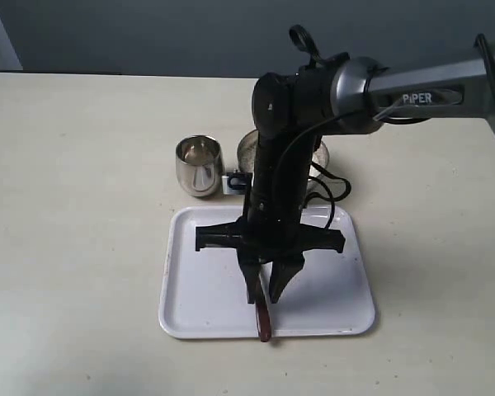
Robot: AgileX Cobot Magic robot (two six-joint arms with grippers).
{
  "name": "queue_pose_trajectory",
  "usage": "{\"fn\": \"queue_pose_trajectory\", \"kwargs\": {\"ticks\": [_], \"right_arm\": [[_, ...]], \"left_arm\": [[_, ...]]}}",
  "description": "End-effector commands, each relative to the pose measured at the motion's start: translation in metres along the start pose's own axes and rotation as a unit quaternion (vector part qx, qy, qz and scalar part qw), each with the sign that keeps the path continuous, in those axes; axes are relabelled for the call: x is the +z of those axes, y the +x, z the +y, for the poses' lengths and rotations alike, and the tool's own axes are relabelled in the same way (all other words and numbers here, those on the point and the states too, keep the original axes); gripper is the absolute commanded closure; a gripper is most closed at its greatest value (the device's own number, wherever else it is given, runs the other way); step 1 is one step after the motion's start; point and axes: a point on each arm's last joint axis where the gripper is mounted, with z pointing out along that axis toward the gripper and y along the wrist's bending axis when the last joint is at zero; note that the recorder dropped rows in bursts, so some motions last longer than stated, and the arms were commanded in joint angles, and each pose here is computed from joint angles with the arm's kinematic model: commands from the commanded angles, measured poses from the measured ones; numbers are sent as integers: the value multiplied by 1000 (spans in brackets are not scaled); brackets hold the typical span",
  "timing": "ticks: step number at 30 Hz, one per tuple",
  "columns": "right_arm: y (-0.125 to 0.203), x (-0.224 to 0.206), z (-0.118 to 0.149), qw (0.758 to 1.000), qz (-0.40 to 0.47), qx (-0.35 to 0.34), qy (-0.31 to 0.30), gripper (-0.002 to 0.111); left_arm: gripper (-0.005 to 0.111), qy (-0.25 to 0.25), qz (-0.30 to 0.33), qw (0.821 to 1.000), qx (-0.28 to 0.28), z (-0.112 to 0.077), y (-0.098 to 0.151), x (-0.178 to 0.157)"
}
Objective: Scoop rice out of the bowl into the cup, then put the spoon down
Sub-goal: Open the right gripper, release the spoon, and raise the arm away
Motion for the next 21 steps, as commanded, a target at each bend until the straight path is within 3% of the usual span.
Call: {"fn": "queue_pose_trajectory", "kwargs": {"ticks": [1, 4, 8, 10, 15, 21], "right_arm": [[0, 1, -1, 1000, 1, -1, 1, 79], [2, -4, -2, 1000, -9, -18, 7, 81], [14, -36, -6, 992, -86, -63, 67, 108], [19, -59, -4, 980, -163, -76, 80, 108], [40, -112, -9, 919, -370, -122, 53, 108], [74, -125, -36, 844, -509, -158, 58, 108]], "left_arm": [[106, 2, -6, 1000, -4, 0, -2, -1], [106, 2, -6, 1000, -4, 0, -2, -1], [106, 2, -5, 1000, -4, 0, -2, -1], [106, 2, -5, 1000, -4, 0, -2, -1], [106, 2, -5, 1000, -4, 0, -2, -1], [106, -2, -5, 1000, 12, 0, -2, -1]]}}
